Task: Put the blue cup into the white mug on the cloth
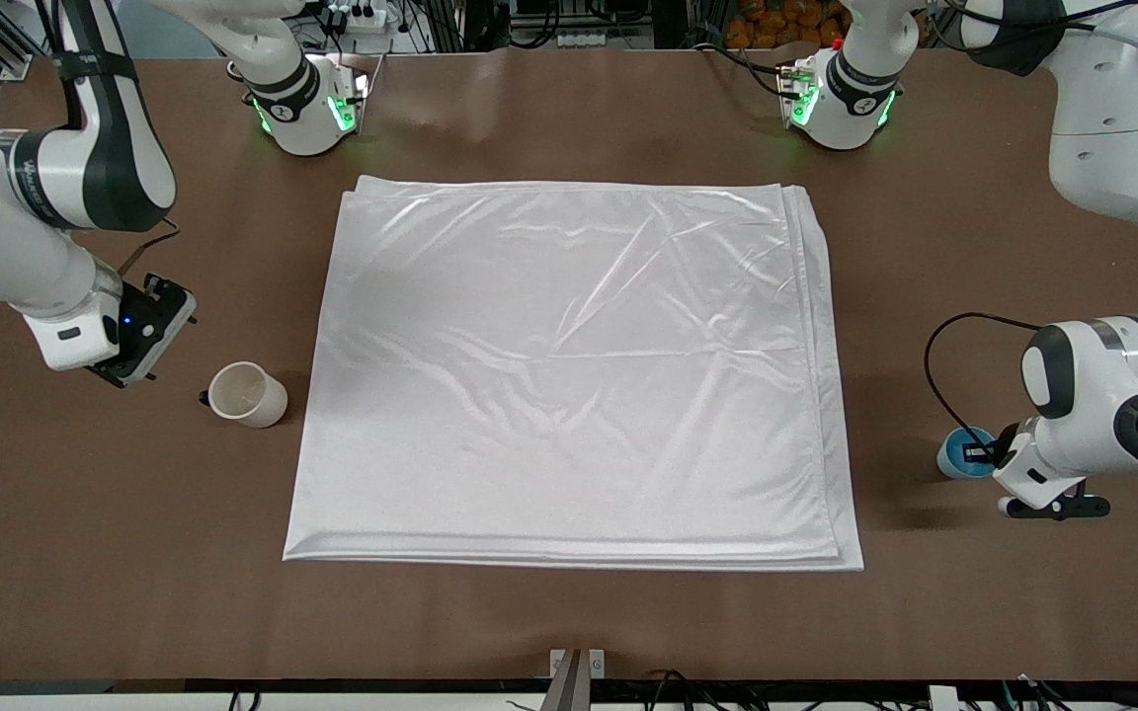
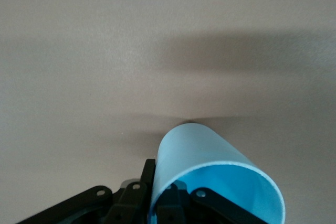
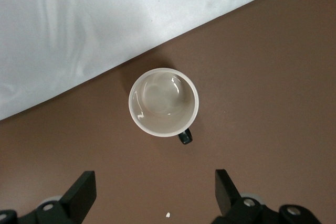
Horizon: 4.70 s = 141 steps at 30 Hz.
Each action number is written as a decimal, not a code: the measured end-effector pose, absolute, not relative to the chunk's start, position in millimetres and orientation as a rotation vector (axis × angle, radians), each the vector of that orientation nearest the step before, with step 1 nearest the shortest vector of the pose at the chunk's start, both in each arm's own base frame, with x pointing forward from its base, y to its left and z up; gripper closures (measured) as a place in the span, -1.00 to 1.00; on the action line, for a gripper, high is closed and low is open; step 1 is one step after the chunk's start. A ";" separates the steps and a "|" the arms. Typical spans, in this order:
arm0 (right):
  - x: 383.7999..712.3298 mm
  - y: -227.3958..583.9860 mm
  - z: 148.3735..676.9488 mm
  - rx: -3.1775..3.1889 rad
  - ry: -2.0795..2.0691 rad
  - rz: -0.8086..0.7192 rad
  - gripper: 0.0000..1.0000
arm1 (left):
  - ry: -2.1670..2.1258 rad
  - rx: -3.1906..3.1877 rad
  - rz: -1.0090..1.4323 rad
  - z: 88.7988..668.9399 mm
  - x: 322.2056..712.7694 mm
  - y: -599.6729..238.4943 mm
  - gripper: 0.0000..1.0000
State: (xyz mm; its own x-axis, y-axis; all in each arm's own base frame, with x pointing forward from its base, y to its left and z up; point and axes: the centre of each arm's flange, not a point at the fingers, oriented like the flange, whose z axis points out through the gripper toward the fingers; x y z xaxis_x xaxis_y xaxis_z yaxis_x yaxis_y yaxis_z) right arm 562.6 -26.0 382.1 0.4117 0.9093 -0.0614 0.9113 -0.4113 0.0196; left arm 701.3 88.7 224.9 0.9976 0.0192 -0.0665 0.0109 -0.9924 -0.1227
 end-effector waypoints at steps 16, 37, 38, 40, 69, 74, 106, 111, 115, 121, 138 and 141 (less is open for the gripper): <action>579.4 -52.2 321.4 2.392 1.952 -0.031 -1.00 | -0.044 -3.065 0.025 279.3 709.2 71.6 0.91; 583.9 -62.7 260.4 2.250 2.148 -0.049 -1.00 | -0.144 -3.182 0.102 307.7 700.2 60.5 0.91; 584.1 -62.9 257.5 2.245 2.155 -0.048 -1.00 | -0.146 -3.188 0.104 310.3 699.8 59.1 0.91; 584.5 -63.1 252.5 2.235 2.165 -0.046 -1.00 | -0.152 -3.201 0.113 315.0 698.6 56.8 0.91; 581.4 -77.7 208.4 2.190 2.208 -0.026 -0.99 | -0.165 -3.269 0.156 376.3 683.5 43.9 0.91; 578.4 -76.8 202.8 2.185 2.218 -0.028 -0.93 | -0.163 -3.271 0.160 385.2 680.9 42.9 0.91; 595.0 -50.4 255.4 2.074 2.235 0.101 0.61 | -0.162 -3.276 0.169 383.4 680.1 40.7 0.91; 594.2 -24.6 267.3 2.088 2.273 0.129 0.61 | -0.155 -3.284 0.173 383.4 680.7 29.6 0.91; 593.8 -2.0 271.6 2.093 2.291 0.144 0.61 | -0.215 -3.290 0.186 383.6 681.2 10.1 0.91; 595.3 43.7 279.7 2.156 2.279 0.159 0.61 | -0.273 -3.299 0.200 386.6 681.6 -25.9 0.91; 574.9 198.0 298.6 2.262 2.237 0.160 0.61 | -0.303 -3.273 0.255 382.3 670.1 -131.9 0.91; 571.2 218.2 298.9 2.253 2.251 0.165 0.61 | -0.317 -3.266 0.264 381.2 667.0 -147.4 0.91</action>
